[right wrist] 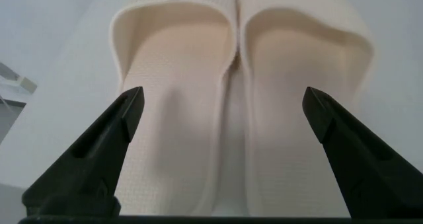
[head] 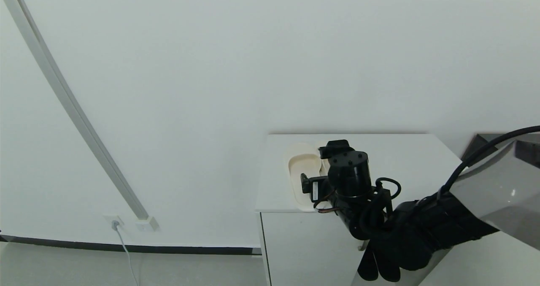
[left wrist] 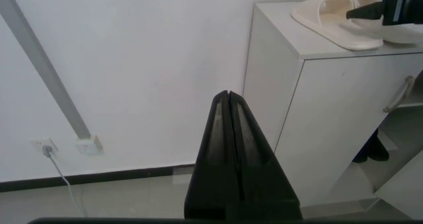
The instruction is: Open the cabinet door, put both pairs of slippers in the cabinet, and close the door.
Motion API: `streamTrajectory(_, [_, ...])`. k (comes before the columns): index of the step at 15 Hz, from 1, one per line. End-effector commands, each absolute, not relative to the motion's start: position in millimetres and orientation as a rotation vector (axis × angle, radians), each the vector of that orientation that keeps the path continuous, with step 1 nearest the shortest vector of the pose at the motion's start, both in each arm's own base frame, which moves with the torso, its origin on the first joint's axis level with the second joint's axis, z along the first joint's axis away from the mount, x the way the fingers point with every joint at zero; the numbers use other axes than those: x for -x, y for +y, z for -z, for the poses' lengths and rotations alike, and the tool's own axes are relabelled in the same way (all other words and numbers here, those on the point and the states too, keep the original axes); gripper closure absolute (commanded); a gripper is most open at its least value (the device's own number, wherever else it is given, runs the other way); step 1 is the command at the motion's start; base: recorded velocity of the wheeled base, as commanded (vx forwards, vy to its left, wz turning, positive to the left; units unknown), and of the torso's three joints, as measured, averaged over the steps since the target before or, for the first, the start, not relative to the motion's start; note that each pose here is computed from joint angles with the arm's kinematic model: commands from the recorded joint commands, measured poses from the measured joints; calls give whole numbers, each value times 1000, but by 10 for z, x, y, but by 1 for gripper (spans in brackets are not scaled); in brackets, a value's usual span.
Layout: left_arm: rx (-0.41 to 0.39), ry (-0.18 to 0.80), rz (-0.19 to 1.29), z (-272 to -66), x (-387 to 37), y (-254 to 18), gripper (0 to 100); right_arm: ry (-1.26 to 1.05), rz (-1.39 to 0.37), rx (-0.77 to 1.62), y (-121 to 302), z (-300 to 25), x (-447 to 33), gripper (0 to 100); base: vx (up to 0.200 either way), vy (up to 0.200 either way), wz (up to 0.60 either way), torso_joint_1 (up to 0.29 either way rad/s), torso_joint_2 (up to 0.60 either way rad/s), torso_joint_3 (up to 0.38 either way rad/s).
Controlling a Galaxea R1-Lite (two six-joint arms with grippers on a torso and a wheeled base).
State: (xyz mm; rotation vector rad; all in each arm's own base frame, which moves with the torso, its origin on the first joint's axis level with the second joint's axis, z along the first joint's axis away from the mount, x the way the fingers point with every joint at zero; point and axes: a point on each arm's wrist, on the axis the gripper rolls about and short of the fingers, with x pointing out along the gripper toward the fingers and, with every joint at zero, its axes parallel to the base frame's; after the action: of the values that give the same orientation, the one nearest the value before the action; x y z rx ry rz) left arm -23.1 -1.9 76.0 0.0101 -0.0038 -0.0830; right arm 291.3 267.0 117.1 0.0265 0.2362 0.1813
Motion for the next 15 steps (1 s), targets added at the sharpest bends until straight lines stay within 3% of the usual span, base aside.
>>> streamTrajectory(1, [-11,-4,83,-763,231,-19,100,254,-158,-15,2692,-1002,-3066,0,0,0,0,0,0,0])
streamTrajectory(8, [-11,-4,83,-761,230,-19,100,201,-162,-27,2738,-969,-3572,0,0,0,0,0,0,0])
streamTrajectory(14, [-11,-4,83,-761,230,-19,100,178,-172,-22,2728,-1005,-3686,0,0,0,0,0,0,0])
streamTrajectory(15, [-11,-4,83,-763,231,-19,100,175,-173,-24,2732,-1017,-3691,100,0,0,0,0,0,0])
